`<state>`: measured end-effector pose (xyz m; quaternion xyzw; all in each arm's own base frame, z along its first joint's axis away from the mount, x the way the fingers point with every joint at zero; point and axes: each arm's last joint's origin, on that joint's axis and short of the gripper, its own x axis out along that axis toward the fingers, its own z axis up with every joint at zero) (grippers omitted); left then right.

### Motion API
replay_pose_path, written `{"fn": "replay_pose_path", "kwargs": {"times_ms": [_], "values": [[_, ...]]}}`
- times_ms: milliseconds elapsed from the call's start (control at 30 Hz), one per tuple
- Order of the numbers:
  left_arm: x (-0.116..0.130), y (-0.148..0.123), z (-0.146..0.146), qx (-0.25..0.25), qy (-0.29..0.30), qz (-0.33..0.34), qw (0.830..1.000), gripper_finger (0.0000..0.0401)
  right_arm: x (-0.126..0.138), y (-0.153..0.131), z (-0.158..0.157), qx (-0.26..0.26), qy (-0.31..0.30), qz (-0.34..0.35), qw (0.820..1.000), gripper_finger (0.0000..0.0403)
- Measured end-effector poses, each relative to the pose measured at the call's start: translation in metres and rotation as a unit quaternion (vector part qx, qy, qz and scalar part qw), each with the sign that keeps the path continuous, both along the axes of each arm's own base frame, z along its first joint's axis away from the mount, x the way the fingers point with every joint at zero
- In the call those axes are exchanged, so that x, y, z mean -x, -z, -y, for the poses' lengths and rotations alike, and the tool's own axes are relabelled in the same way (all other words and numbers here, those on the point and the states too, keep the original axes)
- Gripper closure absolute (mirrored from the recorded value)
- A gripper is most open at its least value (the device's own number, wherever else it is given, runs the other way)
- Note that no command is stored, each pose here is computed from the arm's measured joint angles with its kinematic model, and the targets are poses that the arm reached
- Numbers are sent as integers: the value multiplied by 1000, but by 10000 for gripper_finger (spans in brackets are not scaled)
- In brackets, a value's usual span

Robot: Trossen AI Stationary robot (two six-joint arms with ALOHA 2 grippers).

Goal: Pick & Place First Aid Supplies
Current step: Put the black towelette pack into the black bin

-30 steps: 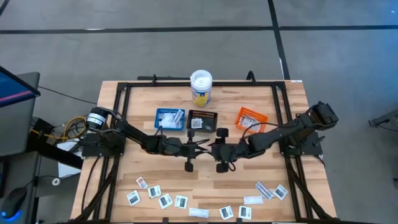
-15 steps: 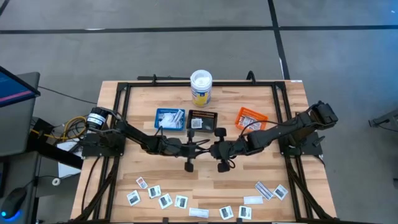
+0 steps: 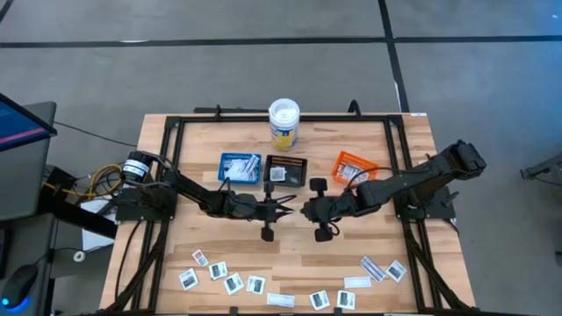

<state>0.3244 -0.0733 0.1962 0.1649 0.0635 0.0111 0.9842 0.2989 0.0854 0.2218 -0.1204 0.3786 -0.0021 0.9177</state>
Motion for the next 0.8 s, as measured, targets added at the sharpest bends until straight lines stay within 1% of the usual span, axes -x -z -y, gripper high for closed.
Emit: {"fn": "replay_pose_path", "kwargs": {"times_ms": [67,133,233,333,467,600,800], "values": [[0,0,0,0,0,0,1000,389,-1,1,0,-1,2,-1,1000,399],[0,0,0,2,0,0,1000,391,-2,4,-1,-14,14,-2,1000,400],[0,0,0,15,-1,0,1000,390,-4,5,0,-29,34,6,999,392],[0,0,0,21,-1,1,1000,385,-4,6,0,-16,43,5,999,375],[0,0,0,21,-1,1,1000,391,-4,6,0,-15,42,6,999,344],[0,-3,0,25,0,17,1000,390,-4,6,0,-16,40,6,999,319],[0,-5,0,27,0,26,999,392,-5,5,-1,-19,37,12,999,294]]}}
